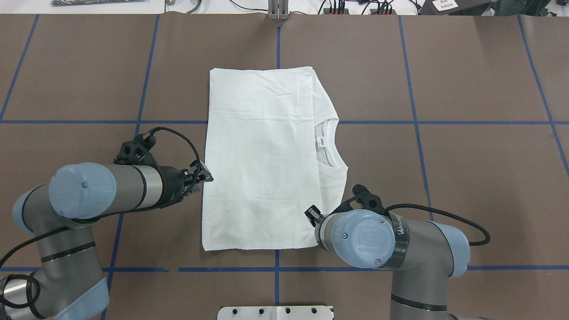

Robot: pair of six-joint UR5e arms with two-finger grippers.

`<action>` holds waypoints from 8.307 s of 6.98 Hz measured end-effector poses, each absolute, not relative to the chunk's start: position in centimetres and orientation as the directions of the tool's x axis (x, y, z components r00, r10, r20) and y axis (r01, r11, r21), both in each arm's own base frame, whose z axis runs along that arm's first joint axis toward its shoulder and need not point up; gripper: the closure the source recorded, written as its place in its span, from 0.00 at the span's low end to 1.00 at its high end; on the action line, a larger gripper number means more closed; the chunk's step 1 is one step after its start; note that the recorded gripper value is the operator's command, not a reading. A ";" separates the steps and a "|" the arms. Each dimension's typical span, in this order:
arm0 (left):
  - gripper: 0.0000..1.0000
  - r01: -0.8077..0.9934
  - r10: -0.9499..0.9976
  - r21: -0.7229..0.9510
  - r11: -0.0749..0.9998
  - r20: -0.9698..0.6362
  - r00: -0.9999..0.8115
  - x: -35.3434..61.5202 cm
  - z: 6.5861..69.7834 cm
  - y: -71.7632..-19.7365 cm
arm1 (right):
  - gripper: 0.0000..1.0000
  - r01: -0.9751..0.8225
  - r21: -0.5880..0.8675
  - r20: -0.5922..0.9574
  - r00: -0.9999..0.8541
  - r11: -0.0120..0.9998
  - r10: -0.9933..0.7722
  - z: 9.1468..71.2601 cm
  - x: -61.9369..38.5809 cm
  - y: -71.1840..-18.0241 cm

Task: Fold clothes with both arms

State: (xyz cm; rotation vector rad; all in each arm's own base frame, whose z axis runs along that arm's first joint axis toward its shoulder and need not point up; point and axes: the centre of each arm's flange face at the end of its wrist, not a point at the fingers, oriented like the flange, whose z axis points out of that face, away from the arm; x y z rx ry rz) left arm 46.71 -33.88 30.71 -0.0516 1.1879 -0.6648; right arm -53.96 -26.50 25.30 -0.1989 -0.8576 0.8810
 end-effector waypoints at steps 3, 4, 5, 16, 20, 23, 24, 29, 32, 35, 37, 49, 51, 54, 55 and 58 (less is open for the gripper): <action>0.50 0.433 -0.540 -0.405 0.806 -0.803 0.254 49.4 31.7 -29.4 | 1.00 -0.590 -0.488 0.581 0.331 0.644 0.743 24.8 -53.6 -26.4; 0.47 0.430 -0.549 -0.413 0.803 -0.793 0.265 49.8 31.9 -28.6 | 1.00 -0.587 -0.490 0.584 0.327 0.644 0.743 24.6 -53.3 -26.4; 0.47 0.428 -0.555 -0.415 0.803 -0.783 0.281 50.0 31.8 -27.9 | 1.00 -0.586 -0.491 0.584 0.327 0.644 0.743 24.6 -53.2 -26.3; 1.00 0.403 -0.585 -0.447 0.798 -0.735 0.343 51.4 31.5 -23.6 | 1.00 -0.585 -0.493 0.585 0.325 0.644 0.743 24.5 -53.0 -26.3; 1.00 0.323 -0.595 -0.504 0.801 -0.733 0.330 49.2 26.5 -18.6 | 1.00 -0.549 -0.513 0.572 0.355 0.660 0.740 25.5 -51.2 -21.8; 1.00 0.266 -0.614 -0.555 0.788 -0.733 0.292 46.7 23.6 -16.2 | 1.00 -0.551 -0.513 0.552 0.376 0.658 0.745 23.4 -48.3 -19.9; 1.00 0.274 -0.611 -0.549 0.789 -0.745 0.266 45.7 22.9 -17.5 | 1.00 -0.562 -0.512 0.553 0.362 0.649 0.750 22.8 -47.4 -20.9; 1.00 0.390 -0.409 -0.306 0.868 -0.887 0.215 43.1 20.5 -29.2 | 1.00 -0.616 -0.422 0.630 0.329 0.665 0.704 19.9 -45.8 -36.4; 1.00 0.473 -0.329 -0.177 0.863 -0.907 0.262 42.5 20.9 -39.1 | 1.00 -0.608 -0.450 0.646 0.285 0.655 0.708 18.8 -47.1 -48.6; 1.00 0.529 -0.299 -0.111 0.841 -0.911 0.284 43.5 25.5 -46.9 | 1.00 -0.620 -0.440 0.658 0.270 0.650 0.703 17.1 -51.3 -56.8; 0.58 0.556 -0.305 -0.106 0.824 -0.911 0.278 45.6 28.2 -51.4 | 0.01 -0.619 -0.411 0.664 0.299 0.669 0.685 19.1 -53.5 -59.9; 0.00 0.164 0.261 0.501 0.850 -0.670 0.695 13.5 50.0 -65.4 | 0.00 -0.243 0.007 0.713 0.682 0.970 0.165 53.3 -9.5 -70.4; 0.00 0.030 0.385 0.567 0.823 -0.598 0.703 6.8 54.6 -63.6 | 0.00 -0.054 0.025 0.659 0.752 0.998 0.024 56.4 -2.2 -68.0; 0.00 0.029 0.376 0.528 0.849 -0.641 0.669 1.2 52.5 -61.5 | 0.00 0.047 -0.014 0.646 0.763 0.999 -0.027 56.3 0.4 -63.7; 0.00 0.032 0.357 0.511 0.859 -0.644 0.677 0.5 52.4 -59.8 | 0.00 0.040 -0.019 0.659 0.752 0.999 -0.018 56.5 1.1 -62.9; 0.00 0.028 0.299 0.438 0.899 -0.656 0.693 -0.1 56.7 -56.1 | 0.00 0.026 -0.011 0.681 0.732 1.000 -0.012 58.3 2.0 -58.4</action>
